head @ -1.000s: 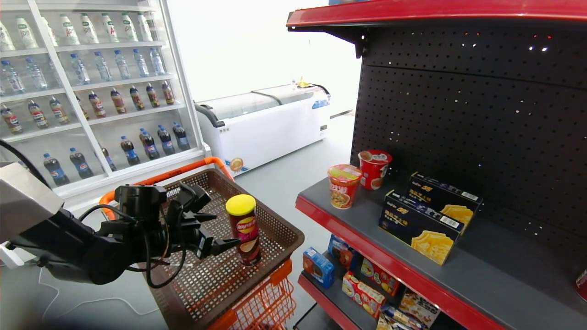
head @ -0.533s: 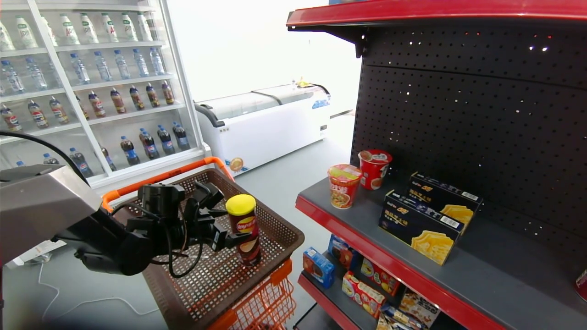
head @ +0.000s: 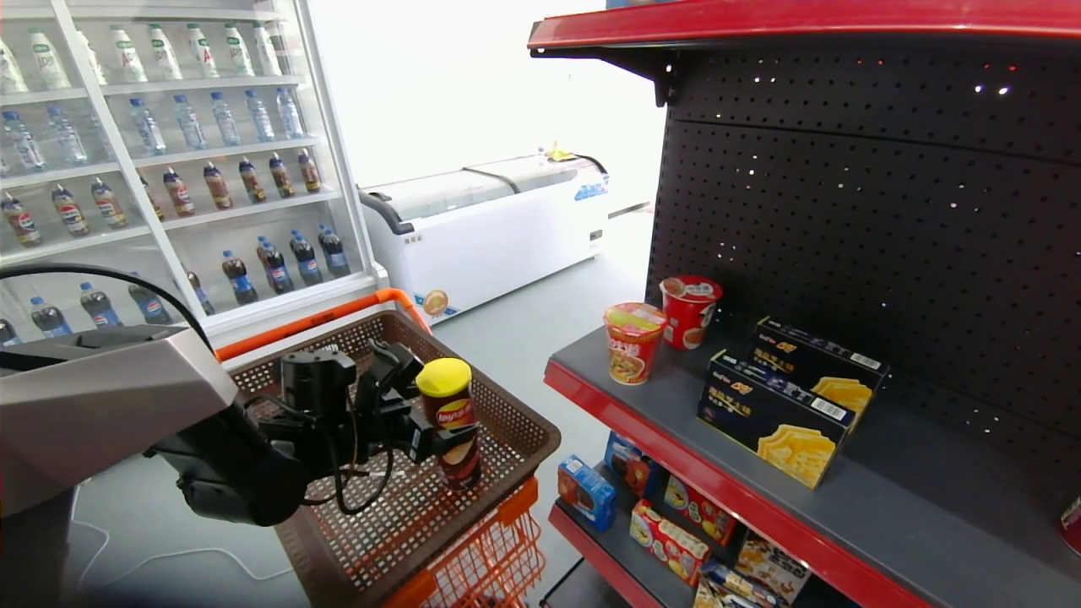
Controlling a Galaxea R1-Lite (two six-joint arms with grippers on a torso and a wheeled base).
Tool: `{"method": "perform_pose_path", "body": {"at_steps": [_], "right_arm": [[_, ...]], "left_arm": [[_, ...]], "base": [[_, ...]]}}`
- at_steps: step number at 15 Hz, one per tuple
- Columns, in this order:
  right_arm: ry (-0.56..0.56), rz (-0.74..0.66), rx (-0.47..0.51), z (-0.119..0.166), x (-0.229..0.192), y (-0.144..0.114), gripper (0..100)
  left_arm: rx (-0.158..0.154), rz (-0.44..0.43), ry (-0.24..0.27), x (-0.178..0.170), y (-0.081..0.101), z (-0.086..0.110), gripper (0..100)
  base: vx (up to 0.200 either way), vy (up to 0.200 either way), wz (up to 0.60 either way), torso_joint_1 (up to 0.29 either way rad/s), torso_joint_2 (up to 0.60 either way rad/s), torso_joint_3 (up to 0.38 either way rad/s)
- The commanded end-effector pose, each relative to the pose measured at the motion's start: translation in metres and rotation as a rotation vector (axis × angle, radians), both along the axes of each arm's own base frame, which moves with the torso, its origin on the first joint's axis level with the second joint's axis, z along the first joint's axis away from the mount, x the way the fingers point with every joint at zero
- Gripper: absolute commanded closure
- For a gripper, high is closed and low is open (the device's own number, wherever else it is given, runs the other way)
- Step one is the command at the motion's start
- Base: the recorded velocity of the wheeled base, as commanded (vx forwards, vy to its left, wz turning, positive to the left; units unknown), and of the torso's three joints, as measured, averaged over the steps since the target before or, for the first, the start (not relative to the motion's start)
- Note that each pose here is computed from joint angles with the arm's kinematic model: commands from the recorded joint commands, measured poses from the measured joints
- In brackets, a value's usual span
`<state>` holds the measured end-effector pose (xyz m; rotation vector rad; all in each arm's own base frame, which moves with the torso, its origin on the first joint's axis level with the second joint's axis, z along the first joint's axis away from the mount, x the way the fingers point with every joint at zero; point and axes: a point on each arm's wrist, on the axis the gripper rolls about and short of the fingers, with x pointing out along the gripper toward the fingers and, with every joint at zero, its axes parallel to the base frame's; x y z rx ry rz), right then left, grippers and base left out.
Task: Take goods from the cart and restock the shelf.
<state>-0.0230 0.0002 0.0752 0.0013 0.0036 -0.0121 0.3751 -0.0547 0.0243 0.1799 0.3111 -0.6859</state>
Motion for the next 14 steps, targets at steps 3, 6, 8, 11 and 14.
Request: {"method": "perform_pose_path", "body": {"at_steps": [3, 6, 8, 11, 14], "right_arm": [[0.003, 0.000, 0.000, 0.000, 0.000, 0.000, 0], [0.003, 0.000, 0.000, 0.000, 0.000, 0.000, 0], [0.001, 0.001, -0.001, 0.000, 0.000, 0.000, 0], [0.003, 0.000, 0.000, 0.000, 0.000, 0.000, 0], [0.001, 0.000, 0.000, 0.000, 0.000, 0.000, 0]], "left_arm": [[-0.038, -0.011, 0.031, 0.000, -0.013, -0.013, 0], [-0.035, -0.011, 0.056, -0.001, -0.014, -0.022, 0], [-0.038, -0.009, 0.046, 0.001, -0.014, -0.026, 0], [-0.041, -0.010, 0.031, 0.004, -0.013, -0.030, 0], [-0.042, -0.004, 0.026, 0.006, -0.011, -0.030, 0]], "base": [[0.000, 0.000, 0.00, 0.000, 0.00, 0.000], [0.000, 0.000, 0.00, 0.000, 0.00, 0.000], [0.000, 0.000, 0.00, 0.000, 0.00, 0.000], [0.000, 0.000, 0.00, 0.000, 0.00, 0.000], [0.000, 0.000, 0.00, 0.000, 0.00, 0.000]]}}
